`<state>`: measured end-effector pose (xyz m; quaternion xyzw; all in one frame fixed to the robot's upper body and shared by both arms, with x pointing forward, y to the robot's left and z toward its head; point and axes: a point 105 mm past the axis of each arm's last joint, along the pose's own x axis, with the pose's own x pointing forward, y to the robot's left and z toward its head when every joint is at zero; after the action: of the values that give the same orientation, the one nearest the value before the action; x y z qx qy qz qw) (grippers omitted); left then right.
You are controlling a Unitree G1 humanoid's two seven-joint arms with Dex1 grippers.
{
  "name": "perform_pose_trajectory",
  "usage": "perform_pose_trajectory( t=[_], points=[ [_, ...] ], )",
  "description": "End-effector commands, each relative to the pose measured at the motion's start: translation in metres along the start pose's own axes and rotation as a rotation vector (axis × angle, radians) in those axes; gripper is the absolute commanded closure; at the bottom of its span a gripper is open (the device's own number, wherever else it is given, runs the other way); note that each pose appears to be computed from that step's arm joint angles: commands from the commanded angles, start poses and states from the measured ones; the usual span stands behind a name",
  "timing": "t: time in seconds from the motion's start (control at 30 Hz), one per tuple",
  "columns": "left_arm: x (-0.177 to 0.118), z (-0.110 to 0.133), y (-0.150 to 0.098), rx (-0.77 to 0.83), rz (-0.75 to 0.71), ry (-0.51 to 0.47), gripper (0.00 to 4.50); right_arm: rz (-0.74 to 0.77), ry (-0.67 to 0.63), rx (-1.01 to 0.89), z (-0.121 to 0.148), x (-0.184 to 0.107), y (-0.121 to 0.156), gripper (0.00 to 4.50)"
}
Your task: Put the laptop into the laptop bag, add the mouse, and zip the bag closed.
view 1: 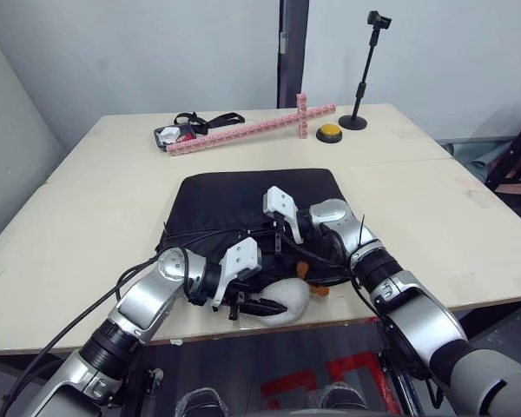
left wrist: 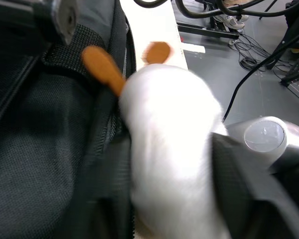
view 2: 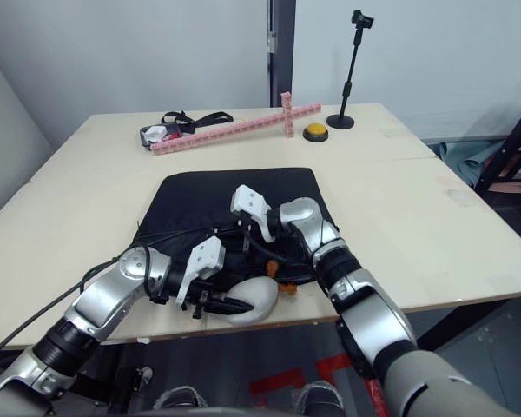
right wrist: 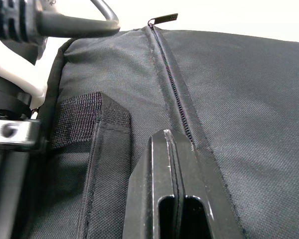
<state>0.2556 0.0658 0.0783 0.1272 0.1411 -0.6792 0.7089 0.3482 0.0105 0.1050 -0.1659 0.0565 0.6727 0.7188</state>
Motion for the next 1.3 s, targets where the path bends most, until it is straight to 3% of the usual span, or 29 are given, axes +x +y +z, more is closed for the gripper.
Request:
perform_pose_trajectory(
  t=[0.03, 0.53, 0.73, 1.07, 1.3],
  points=[
    [-0.007, 0.009, 0.004, 0.026, 0.029, -0.016, 0.90, -0.005, 0.075, 0.059, -0.023, 0.001, 0.004, 4.50],
    [-0.021, 0.025, -0.002, -0.011, 0.074, -0.088, 0.90, 0.005, 0.089, 0.059, -0.028, -0.001, 0.006, 4.50],
    [-0.043, 0.030, -0.009, -0.058, 0.138, -0.108, 0.90, 0.002, 0.064, 0.082, -0.026, -0.003, 0.005, 4.50],
    [-0.091, 0.040, -0.026, -0.120, 0.288, -0.122, 0.90, -0.012, -0.170, 0.071, 0.033, -0.018, -0.006, 4.50],
    [-0.121, 0.044, -0.026, -0.153, 0.409, -0.112, 0.90, 0.020, -0.250, 0.043, 0.078, -0.054, 0.002, 4.50]
  ],
)
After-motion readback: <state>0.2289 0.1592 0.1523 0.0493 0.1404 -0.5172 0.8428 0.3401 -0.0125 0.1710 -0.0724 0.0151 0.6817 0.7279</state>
